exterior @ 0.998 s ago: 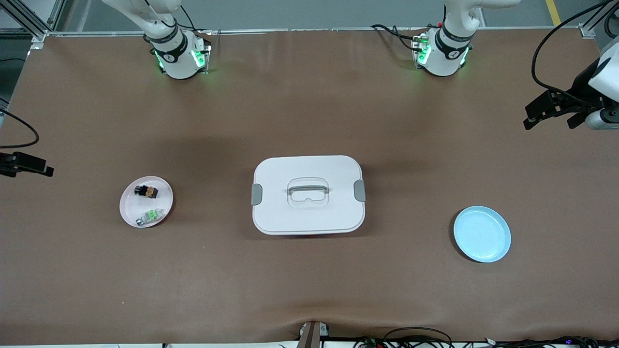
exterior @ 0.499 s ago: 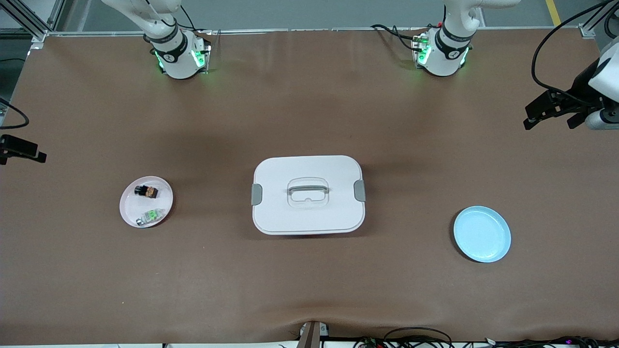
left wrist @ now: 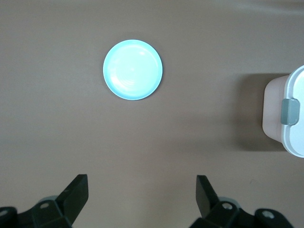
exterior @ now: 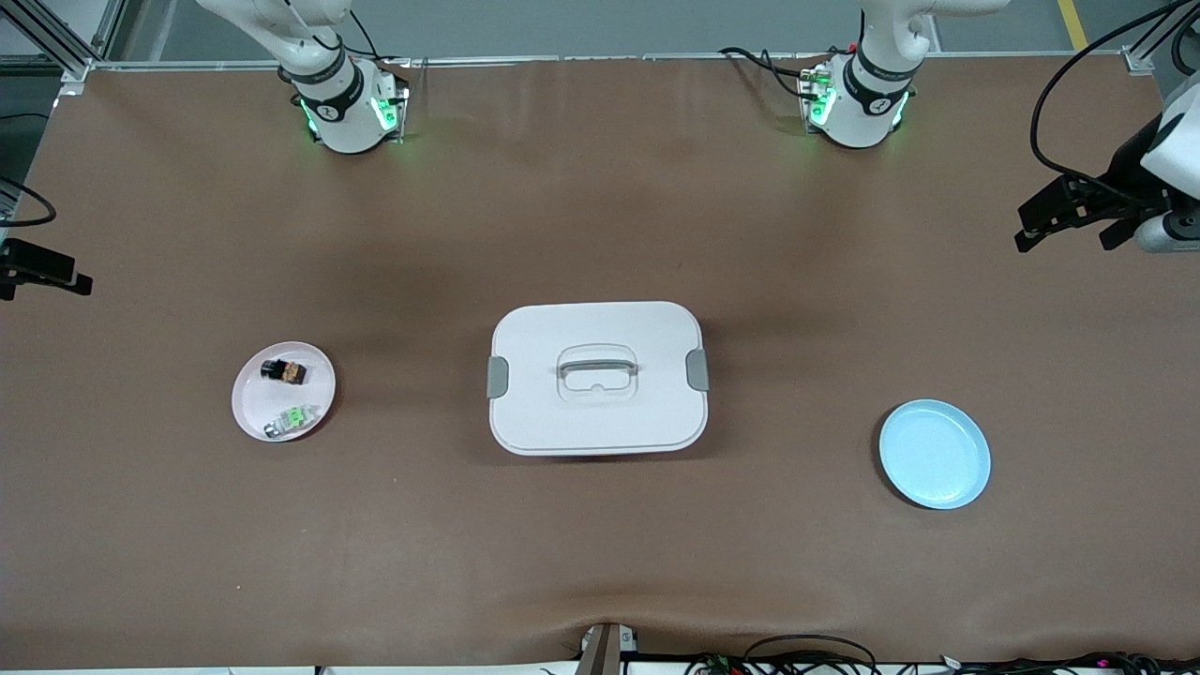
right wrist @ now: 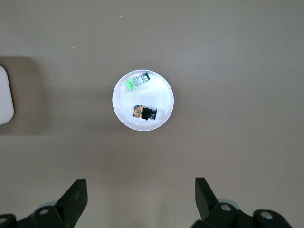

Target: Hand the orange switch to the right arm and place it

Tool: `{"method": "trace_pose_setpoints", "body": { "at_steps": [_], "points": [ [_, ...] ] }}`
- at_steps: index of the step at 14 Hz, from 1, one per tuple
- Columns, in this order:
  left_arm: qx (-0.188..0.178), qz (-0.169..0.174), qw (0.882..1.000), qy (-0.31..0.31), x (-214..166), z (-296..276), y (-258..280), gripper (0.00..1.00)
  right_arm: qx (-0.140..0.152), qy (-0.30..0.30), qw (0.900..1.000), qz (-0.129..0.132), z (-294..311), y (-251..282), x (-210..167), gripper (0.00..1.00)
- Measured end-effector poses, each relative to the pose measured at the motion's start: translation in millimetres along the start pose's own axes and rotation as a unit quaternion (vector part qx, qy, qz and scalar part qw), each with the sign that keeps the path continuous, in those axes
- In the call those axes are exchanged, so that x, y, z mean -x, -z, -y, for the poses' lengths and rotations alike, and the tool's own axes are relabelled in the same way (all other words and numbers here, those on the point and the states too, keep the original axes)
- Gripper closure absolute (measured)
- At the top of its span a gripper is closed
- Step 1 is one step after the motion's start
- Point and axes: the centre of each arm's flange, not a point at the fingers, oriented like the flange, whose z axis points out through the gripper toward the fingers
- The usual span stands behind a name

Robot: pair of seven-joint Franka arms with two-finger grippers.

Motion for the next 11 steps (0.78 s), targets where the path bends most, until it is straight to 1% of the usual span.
{"method": "trace_pose_setpoints", "body": {
  "at_steps": [1,3,4,5,6,8,10,11],
  "points": [
    [0.000,0.000,1.000,0.000,0,0,0,0.00,0.004,0.002,1.000,-0.003,1,4,0,0.00],
    [0.000,0.000,1.000,0.000,0,0,0,0.00,0.034,0.014,0.999,-0.001,13,9,0,0.00],
    [0.000,0.000,1.000,0.000,0,0,0,0.00,0.043,0.022,0.999,-0.001,23,10,0,0.00],
    [0.000,0.000,1.000,0.000,0,0,0,0.00,0.048,0.027,0.998,-0.004,33,14,0,0.00],
    [0.000,0.001,1.000,0.001,0,1,-1,0.00,0.049,0.029,0.998,-0.008,38,18,2,0.00],
    [0.000,0.001,1.000,0.001,0,1,-1,0.00,0.040,0.027,0.999,-0.022,40,34,11,0.00],
    [0.000,0.001,1.000,0.001,-1,1,-1,0.00,0.024,0.023,0.999,-0.024,39,47,26,0.00],
    [0.000,0.001,1.000,0.001,-1,1,-1,0.00,0.021,0.022,0.999,-0.023,39,52,31,0.00]
  ]
}}
